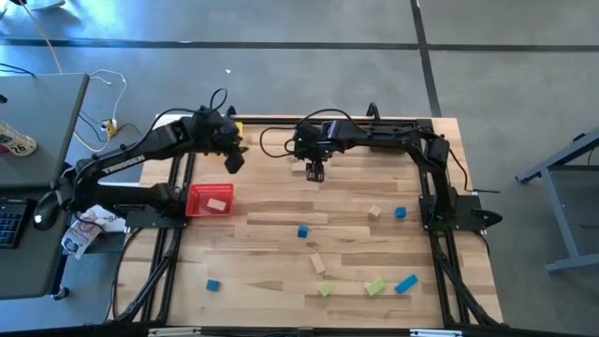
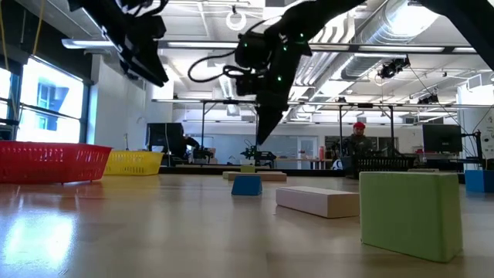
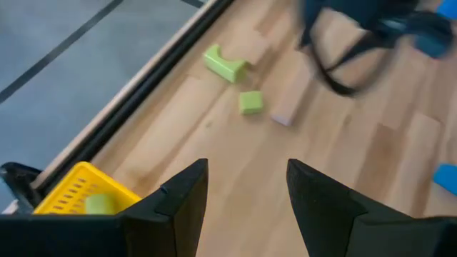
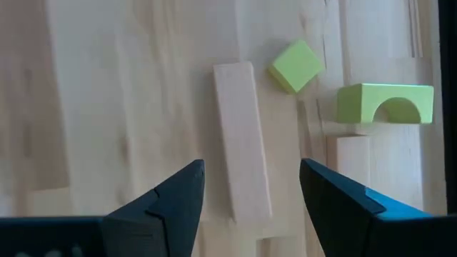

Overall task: Sort & place blocks by color
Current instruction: Put the brown block into the red bin

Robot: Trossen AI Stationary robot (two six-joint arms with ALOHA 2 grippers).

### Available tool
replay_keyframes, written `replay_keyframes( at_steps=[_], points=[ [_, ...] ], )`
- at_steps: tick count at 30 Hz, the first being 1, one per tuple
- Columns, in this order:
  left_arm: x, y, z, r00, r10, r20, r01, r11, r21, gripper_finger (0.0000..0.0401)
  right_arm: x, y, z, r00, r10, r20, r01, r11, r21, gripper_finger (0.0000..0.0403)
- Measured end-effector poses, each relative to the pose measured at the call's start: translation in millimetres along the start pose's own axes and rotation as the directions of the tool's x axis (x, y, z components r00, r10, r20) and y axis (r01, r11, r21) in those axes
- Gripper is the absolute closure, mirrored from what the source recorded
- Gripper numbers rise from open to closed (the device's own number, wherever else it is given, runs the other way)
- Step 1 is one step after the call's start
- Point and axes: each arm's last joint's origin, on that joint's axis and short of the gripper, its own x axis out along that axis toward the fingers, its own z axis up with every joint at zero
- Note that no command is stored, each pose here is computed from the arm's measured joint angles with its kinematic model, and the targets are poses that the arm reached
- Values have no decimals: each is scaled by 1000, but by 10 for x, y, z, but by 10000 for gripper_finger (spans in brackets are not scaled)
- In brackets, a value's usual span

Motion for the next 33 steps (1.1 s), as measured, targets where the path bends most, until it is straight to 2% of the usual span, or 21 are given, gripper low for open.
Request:
replay_keyframes(
  at_steps=[3, 11, 33],
  points=[
    [-23, -71, -21, 1000, -25, -11, 26, 999, 25, 224, 81, -37, -66, 999, 39, 7, -39, 999, -12, 185],
    [-10, -173, -32, 998, -61, -26, 63, 996, 59, 224, 306, -95, -253, 999, 43, 5, -43, 999, 1, 185],
    [-9, -172, -30, 998, -58, -24, 59, 997, 43, 224, 542, -117, -467, 1000, 6, -12, -5, 1000, 30, 185]
  ],
)
